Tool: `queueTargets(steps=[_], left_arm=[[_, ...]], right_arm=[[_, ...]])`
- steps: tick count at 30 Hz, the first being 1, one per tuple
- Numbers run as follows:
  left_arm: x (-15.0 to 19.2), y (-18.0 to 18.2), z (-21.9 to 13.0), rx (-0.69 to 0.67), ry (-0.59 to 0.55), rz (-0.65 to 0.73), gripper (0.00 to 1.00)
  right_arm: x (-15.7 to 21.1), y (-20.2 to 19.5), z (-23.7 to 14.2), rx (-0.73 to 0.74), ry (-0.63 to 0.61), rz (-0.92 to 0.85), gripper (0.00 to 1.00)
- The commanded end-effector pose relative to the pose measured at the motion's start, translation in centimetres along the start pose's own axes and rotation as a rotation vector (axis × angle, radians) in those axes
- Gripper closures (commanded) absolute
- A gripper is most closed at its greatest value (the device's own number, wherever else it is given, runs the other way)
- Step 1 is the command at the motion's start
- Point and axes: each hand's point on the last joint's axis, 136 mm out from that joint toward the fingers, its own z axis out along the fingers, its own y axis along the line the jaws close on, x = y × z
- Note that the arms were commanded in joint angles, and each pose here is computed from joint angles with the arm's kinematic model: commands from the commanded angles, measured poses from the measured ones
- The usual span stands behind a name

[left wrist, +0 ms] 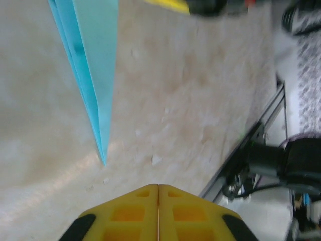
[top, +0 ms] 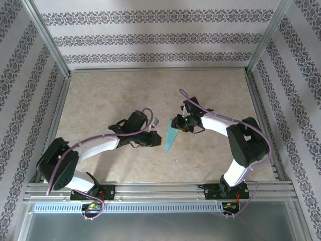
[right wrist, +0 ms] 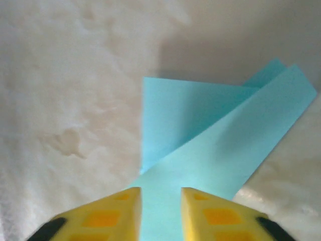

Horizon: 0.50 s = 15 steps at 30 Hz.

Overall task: Fold a paper plane with a square sheet of paper (fold left side to right side)
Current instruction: Fold the wing for the fifth time at the center of the table, then pick up the paper plane from the center of the table.

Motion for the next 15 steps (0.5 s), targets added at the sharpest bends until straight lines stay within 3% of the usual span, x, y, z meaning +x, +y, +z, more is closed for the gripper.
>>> queueTargets(steps=[1,7,8,12,15], left_arm=[[-2.7,1.8,-2.2,-0.092,-0.150,0.030,0.81],[-5.9,4.3,-5.1,-0.216,-0.344,0.021,0.69],[-6.3,4.7,-5.5,-0.234,-0.366,0.017,0.62],[-7.1,5.8,-6.8,-0.284,-0.435,0.020,0.51],[-7.2,6.8,-8.1,-0.335,-0.480,0.022,0.32]], right_arm=[[-0.3,1.4,-3.2,0.070,-0.059,-0.062,0.53],[1.3,0.8,-5.0,0.260,-0.077,-0.072,0.23],[1.5,0.8,-5.1,0.288,-0.082,-0.074,0.21],[2.5,0.4,-4.9,0.378,-0.066,-0.022,0.16],[2.8,0.4,-5.1,0.477,-0.053,0.005,0.11]])
